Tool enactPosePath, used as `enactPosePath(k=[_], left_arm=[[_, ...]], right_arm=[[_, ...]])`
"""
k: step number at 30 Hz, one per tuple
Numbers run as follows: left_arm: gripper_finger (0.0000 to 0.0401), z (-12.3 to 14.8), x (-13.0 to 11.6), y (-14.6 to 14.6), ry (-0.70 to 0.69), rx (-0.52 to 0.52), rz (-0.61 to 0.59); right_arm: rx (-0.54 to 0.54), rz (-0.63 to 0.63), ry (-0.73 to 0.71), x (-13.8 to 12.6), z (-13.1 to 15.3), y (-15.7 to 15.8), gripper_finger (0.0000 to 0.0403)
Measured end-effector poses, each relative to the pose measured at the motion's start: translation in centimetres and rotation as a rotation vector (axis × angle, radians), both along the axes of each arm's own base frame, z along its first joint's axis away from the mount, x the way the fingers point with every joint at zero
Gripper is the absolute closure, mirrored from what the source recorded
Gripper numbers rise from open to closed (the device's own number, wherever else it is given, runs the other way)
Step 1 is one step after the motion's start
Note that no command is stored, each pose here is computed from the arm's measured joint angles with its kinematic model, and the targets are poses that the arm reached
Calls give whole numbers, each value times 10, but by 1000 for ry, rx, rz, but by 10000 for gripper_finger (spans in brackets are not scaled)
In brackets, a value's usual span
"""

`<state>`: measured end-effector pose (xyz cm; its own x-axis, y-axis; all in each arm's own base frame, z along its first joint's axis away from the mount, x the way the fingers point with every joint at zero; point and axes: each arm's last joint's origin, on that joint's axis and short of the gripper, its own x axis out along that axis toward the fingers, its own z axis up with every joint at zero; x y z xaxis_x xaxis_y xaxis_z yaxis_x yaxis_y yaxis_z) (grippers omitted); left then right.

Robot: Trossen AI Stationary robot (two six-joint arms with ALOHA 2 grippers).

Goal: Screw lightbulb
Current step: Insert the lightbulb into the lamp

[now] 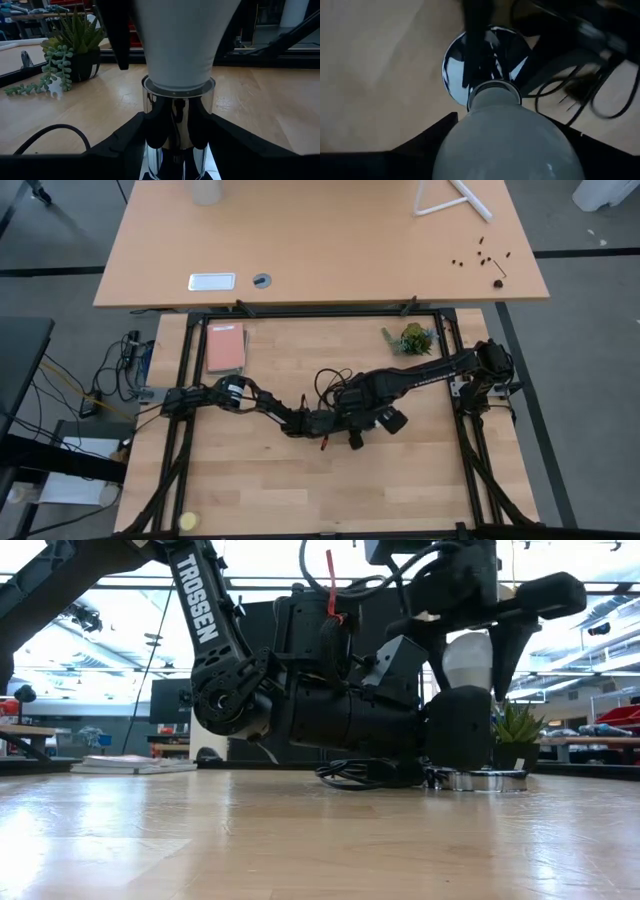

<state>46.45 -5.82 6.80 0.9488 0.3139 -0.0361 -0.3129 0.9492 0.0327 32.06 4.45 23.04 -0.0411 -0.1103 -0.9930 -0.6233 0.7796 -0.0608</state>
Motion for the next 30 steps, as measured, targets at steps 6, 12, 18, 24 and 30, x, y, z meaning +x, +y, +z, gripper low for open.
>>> enactPosePath(k=[6,12,18,24,30], left_arm=[[201,0,0,0,0,0,2],[201,0,0,0,0,0,-6],[201,0,0,0,-1,0,-6],[201,0,0,0,-2,0,6],[201,0,0,1,-1,-2,9]], right_arm=[[15,-459,-66,2,0,1,152],[19,-949,-122,4,0,2,141],[11,-1248,-147,4,0,2,146],[16,-814,-107,4,0,0,79],[27,-163,-47,4,0,0,35]])
